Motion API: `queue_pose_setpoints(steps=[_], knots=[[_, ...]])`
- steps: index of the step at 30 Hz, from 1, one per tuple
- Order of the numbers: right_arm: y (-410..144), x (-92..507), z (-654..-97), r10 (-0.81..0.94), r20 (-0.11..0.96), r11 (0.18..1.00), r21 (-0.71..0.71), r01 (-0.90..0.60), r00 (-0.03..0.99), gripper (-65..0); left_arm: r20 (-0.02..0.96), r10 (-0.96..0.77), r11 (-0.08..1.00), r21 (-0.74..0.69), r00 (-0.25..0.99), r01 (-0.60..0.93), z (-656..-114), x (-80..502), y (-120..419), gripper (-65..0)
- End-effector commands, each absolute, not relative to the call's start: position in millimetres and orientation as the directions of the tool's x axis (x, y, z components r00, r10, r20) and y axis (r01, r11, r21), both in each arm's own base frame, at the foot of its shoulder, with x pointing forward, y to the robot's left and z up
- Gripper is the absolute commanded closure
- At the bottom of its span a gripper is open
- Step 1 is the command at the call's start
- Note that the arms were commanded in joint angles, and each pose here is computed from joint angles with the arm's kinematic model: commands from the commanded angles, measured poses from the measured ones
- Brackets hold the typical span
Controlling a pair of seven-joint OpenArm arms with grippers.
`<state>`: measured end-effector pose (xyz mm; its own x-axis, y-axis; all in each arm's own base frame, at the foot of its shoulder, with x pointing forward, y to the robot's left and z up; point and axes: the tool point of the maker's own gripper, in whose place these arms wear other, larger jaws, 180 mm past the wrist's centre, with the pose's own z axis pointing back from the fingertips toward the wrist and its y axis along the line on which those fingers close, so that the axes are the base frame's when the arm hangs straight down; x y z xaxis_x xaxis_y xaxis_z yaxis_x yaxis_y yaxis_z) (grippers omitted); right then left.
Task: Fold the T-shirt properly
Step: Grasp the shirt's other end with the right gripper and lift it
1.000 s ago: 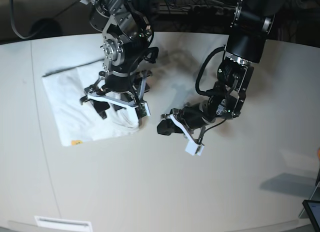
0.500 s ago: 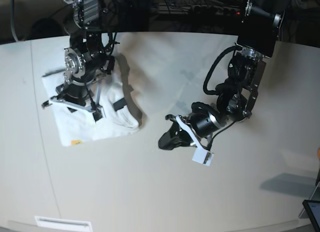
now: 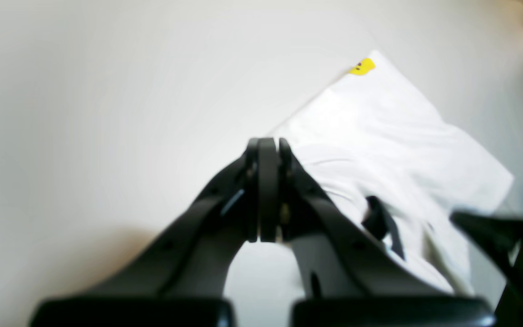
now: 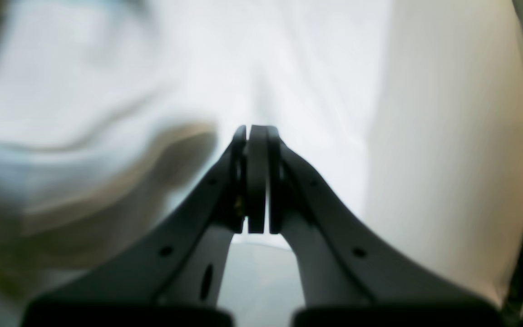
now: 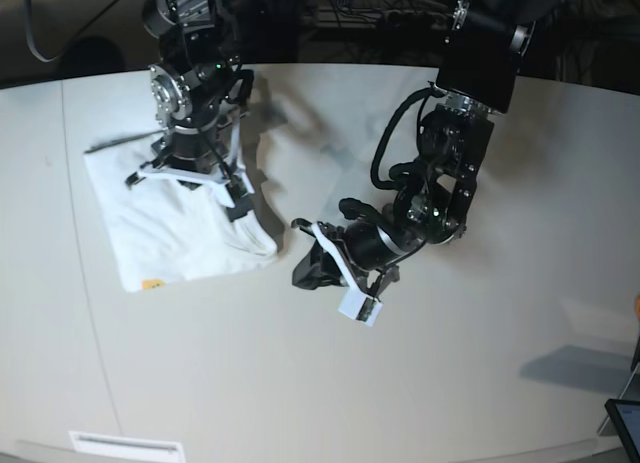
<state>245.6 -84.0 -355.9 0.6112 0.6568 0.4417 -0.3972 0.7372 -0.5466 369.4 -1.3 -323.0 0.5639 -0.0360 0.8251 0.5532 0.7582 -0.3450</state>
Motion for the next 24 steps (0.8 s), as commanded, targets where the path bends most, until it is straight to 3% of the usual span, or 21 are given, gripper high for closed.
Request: queue_pose_setpoints(steps=[1,9,19,24], knots=[[-78.0,250.5,-346.5,0.661,0.469,0.736,-0.556,-0.386,0.585,-0.4,0.852,-0.009,0.751,-0.340,0.523,0.566,-305.8,379.6,-2.1,0.0],[-58.4,232.3,-357.3,0.672,0.463,0.735,-0.513,-0.443,0.578,-0.4,0.841,0.028,0.784,-0.354,0.541,0.511,-312.5,383.1,19.9,0.0],[-29.2,188.3,-388.2,0.585,0.493,0.808,-0.287,-0.514,0.644,-0.4,0.827,0.049,0.833,-0.344,0.561,0.434,-317.0,389.0,59.9,0.0],[-39.4,187.6,-385.8,0.611,0.466,0.792,-0.338,-0.509,0.641,-0.4,0.826,0.048,0.833,-0.344,0.562,0.434,-317.8,388.1,60.4,0.0]])
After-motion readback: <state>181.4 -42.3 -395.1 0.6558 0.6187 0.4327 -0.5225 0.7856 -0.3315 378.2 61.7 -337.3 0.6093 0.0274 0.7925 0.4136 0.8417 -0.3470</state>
